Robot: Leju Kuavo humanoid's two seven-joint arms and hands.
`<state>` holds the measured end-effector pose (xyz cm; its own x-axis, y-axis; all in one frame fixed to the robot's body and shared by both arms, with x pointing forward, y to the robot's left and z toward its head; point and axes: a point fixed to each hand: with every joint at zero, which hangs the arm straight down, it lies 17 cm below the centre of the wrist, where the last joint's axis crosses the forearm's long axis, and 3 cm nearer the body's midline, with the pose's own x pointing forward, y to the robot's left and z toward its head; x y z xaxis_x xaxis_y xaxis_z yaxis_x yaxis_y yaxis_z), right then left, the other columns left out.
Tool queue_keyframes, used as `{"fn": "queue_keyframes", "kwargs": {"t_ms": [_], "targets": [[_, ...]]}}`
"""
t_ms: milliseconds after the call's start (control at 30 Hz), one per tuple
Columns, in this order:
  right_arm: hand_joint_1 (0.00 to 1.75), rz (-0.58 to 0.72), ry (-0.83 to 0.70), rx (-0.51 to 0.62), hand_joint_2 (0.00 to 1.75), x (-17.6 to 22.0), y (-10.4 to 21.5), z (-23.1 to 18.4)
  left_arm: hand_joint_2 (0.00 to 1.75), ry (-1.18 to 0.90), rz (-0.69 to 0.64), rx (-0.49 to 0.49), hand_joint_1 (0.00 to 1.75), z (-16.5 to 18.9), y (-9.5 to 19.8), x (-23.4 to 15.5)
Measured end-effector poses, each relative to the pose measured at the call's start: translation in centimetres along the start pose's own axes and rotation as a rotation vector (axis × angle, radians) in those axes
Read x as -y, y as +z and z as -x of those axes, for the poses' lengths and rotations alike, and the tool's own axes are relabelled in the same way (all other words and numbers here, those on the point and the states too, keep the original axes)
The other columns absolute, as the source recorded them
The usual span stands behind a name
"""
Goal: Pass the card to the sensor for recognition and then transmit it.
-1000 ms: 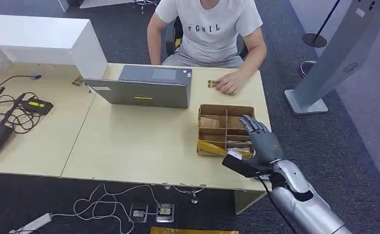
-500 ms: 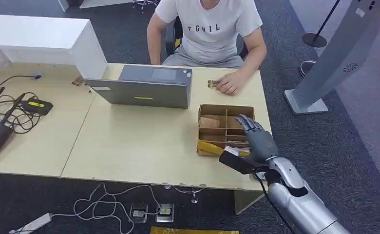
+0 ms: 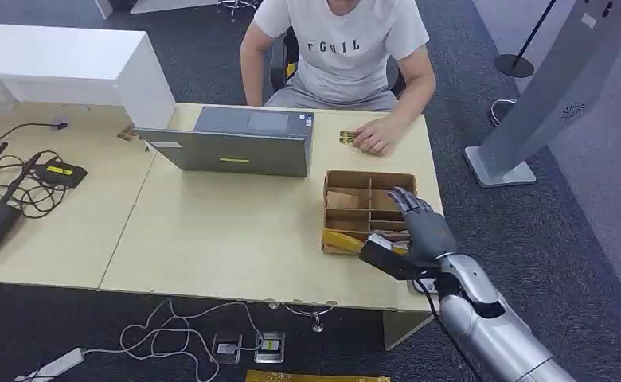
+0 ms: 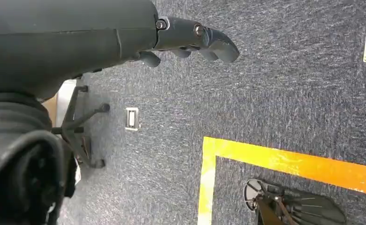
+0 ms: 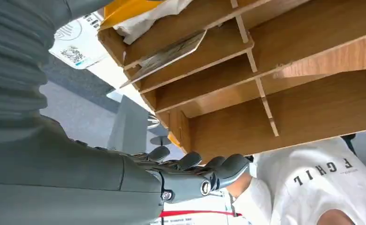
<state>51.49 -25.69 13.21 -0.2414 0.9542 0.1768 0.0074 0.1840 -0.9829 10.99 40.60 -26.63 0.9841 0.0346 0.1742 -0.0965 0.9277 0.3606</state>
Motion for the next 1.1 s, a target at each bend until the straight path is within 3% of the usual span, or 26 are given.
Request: {"fn": "queue_keyframes", "kwargs": {"t_ms": [1100], "targets": [[0.00, -0.008, 0.087, -0.051, 1.75, -0.5, 1.0, 2.0, 0.00, 0.075, -0.005, -0.028, 0.00, 0.3, -0.1, -0.6]]}}
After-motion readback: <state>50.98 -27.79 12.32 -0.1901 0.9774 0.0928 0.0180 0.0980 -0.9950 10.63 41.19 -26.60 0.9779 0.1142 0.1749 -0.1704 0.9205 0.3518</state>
